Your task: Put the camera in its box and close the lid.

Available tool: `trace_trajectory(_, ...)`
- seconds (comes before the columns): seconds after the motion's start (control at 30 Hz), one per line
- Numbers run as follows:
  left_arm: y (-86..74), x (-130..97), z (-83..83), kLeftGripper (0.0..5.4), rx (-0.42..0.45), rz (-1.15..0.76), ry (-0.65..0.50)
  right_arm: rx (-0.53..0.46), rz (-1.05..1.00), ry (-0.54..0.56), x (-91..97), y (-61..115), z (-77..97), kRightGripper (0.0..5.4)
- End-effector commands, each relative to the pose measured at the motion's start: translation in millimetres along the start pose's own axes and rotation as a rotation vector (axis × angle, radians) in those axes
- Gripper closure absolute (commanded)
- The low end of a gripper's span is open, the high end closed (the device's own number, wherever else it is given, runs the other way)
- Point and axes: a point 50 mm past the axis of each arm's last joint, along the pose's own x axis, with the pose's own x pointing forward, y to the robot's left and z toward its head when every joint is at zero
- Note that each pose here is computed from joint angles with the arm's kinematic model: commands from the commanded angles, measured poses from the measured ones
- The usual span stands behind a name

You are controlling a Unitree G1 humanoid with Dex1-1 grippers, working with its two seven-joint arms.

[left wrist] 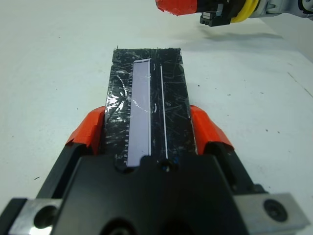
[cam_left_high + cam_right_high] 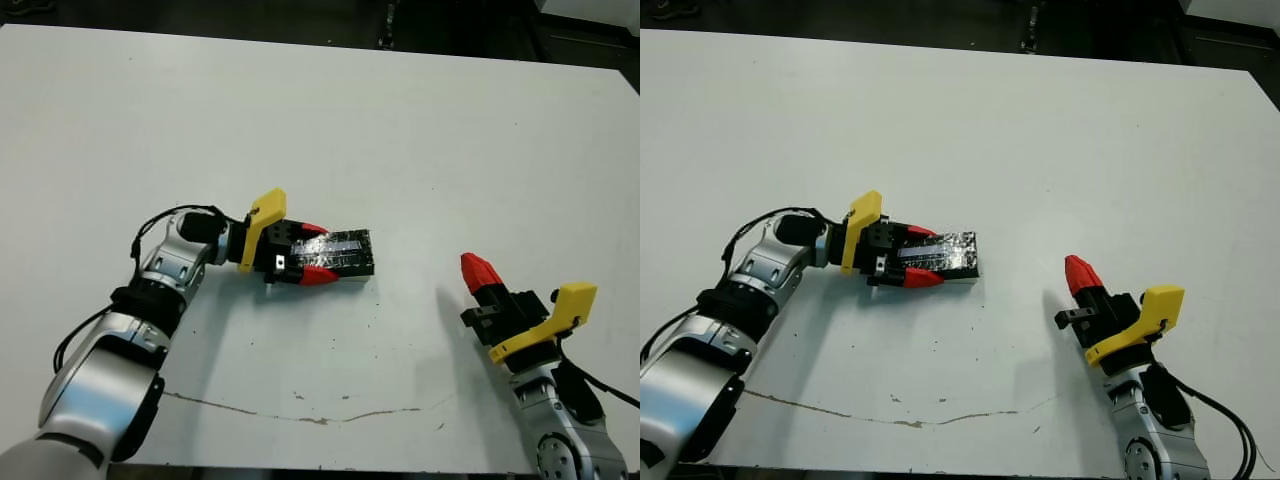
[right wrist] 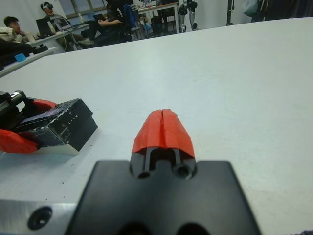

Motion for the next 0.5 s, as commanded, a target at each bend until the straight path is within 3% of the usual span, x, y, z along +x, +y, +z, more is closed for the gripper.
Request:
trace_trajectory(0.03, -15.6, 26, -23.4, 2.24, -0.080, -0.074, 0.084, -0.011, -0.020, 0.023, -3.9, -4.8, -1.9, 5.40)
trace_trajectory(0.17, -14.3, 33, -22.8, 2.24, -0.065, -0.069, 0.151, -0.005, -0.020, 0.023, -3.9, -4.2, -1.9, 5.40)
trace_trajectory(0.3, -13.4, 37, -11.7, 2.24, 0.087, -0.063, 0.265, -0.007, -0.018, 0.022, -3.9, -4.4, -1.8, 5.40)
trace_trajectory(0.5, -11.9, 37, -10.3, 2.24, 0.079, -0.063, 0.363, -0.003, -0.013, 0.019, -3.8, -4.6, -2.0, 5.40)
